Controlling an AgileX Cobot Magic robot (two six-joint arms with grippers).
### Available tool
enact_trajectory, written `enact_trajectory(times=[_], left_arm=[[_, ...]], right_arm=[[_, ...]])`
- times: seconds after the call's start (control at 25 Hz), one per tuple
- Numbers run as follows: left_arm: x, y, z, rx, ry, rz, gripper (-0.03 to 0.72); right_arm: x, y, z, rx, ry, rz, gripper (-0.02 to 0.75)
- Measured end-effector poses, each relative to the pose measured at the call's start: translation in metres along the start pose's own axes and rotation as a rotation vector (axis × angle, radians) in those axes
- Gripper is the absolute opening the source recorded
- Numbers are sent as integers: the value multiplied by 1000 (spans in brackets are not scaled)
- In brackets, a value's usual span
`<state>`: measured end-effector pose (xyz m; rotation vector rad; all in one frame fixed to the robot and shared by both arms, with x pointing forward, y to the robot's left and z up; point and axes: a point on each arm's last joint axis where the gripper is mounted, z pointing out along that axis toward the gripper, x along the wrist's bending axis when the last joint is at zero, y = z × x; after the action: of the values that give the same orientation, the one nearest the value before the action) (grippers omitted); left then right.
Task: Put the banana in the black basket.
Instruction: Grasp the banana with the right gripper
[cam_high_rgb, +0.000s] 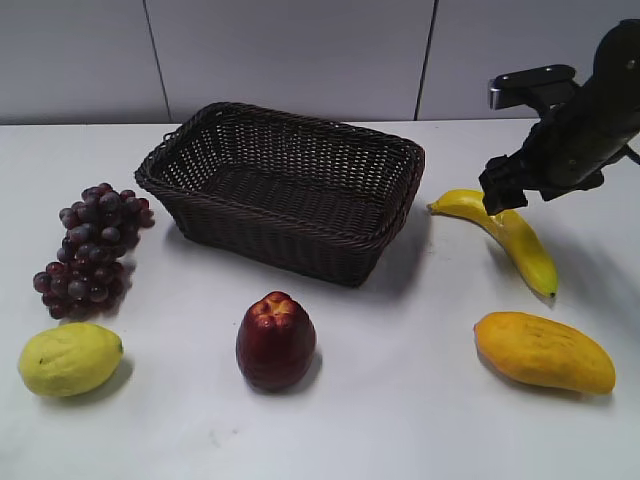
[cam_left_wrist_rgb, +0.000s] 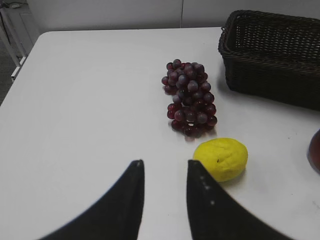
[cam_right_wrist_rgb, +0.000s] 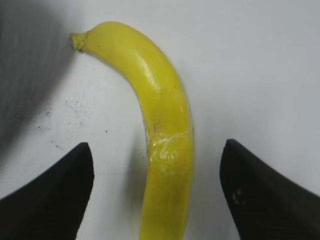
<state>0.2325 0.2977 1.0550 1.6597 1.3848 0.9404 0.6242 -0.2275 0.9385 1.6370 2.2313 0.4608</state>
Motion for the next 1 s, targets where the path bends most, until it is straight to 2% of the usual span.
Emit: enact_trajectory(times=[0.44,0.6,0.72,1.0], left_arm=[[0,0,0,0,0,0,215],[0,0,0,0,0,0,215],[0,0,0,0,0,0,215],[0,0,0,0,0,0,215]], right_arm=[[-2,0,55,83,-19,-60,596],[0,-2,61,95,-10,-35,489],[1,-1,62,95,0,-12,348],[0,3,58,132,3,-3,344]])
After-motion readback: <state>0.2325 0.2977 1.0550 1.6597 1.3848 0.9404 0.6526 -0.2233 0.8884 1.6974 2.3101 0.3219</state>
